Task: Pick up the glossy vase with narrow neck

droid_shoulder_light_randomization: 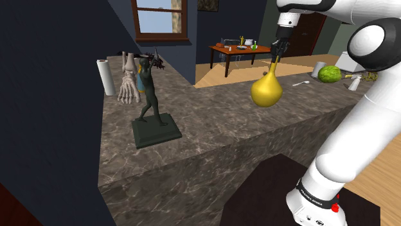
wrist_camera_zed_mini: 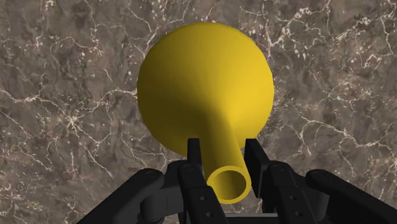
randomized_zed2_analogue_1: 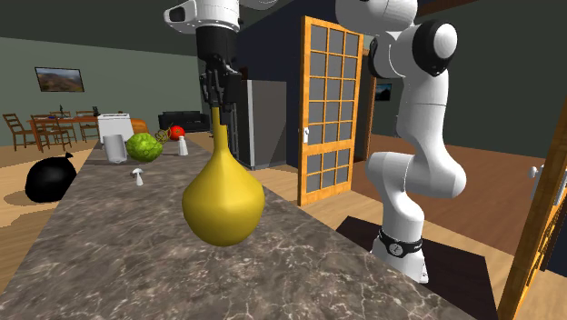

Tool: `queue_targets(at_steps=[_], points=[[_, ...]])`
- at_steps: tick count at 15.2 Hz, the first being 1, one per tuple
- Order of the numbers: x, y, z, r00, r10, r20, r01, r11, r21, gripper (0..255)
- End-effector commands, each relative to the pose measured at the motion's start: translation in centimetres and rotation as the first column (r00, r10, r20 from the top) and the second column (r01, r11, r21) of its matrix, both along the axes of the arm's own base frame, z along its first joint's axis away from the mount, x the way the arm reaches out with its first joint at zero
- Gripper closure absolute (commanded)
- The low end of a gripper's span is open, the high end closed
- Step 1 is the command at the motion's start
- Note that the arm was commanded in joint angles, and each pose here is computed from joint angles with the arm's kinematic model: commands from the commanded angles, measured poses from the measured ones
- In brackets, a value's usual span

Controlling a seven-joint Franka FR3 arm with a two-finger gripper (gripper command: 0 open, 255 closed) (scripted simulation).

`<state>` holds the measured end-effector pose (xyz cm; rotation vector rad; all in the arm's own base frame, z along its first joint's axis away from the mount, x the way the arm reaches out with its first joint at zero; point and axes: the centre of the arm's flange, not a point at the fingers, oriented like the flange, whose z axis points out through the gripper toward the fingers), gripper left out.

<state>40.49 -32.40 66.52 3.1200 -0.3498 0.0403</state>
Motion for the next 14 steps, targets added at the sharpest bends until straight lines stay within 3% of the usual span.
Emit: queue_targets(at_steps=[1,6,14], points=[[0.0,0.0,0.0,1.000,0.000,-0.001,0.000,1.000,0.000,255],[0.1,0.0,0.0,1.000,0.000,-0.001,0.000,1.000,0.000,255],[0.1,0.0,4.2,1.000,0.000,-0.001,0.000,1.000,0.000,255]])
